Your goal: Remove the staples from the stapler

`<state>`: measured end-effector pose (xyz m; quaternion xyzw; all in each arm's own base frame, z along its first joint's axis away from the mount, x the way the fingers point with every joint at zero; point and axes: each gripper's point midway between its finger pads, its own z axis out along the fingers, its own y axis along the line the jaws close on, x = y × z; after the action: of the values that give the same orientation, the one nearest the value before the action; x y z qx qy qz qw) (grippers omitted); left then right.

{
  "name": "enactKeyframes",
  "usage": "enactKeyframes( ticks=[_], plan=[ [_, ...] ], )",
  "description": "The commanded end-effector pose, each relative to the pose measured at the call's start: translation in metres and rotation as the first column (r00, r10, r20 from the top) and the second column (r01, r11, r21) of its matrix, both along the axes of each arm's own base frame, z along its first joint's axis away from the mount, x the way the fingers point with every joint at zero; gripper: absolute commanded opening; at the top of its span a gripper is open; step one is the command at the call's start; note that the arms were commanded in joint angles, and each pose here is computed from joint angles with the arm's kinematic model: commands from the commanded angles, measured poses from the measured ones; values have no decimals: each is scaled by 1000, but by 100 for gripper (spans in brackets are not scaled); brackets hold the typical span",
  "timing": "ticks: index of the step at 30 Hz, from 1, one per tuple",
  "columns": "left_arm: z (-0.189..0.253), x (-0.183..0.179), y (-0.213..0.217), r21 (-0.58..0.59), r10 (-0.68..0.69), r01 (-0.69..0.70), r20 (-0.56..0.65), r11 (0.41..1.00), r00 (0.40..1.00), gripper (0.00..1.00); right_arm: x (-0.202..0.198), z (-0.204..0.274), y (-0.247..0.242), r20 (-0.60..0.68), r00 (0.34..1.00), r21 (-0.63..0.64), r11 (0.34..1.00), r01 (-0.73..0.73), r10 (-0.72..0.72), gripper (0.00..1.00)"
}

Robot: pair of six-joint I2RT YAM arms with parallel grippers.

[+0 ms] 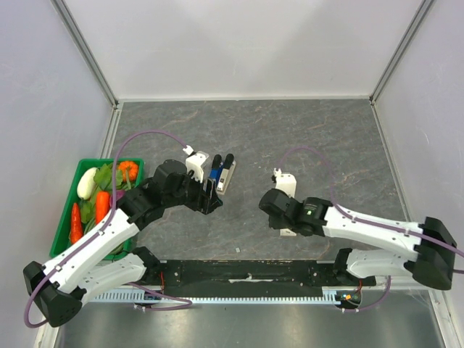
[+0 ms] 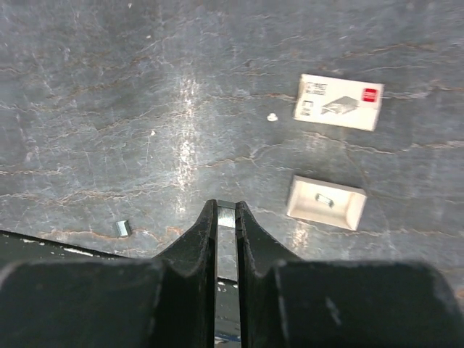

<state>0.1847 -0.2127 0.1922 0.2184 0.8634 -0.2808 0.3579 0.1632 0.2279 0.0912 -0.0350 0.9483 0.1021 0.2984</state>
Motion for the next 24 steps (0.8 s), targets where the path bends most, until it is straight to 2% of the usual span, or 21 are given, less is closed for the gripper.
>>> enactKeyframes(
  ticks=[1,12,24],
  plan=[
    [9,1,-3,-40,11,-10,21,999,1000,71,-2,16,-34,48,995,-32,996,84,-82,11],
    [7,2,-2,-35,18,-17,15,999,1000,71,-9,-19,-70,43,987,-110,981,161,-157,14],
    [6,3,-3,-33,16,-16,12,999,1000,71,-5,-48,-74,-3,986,-137,977,164,-166,15]
  ],
)
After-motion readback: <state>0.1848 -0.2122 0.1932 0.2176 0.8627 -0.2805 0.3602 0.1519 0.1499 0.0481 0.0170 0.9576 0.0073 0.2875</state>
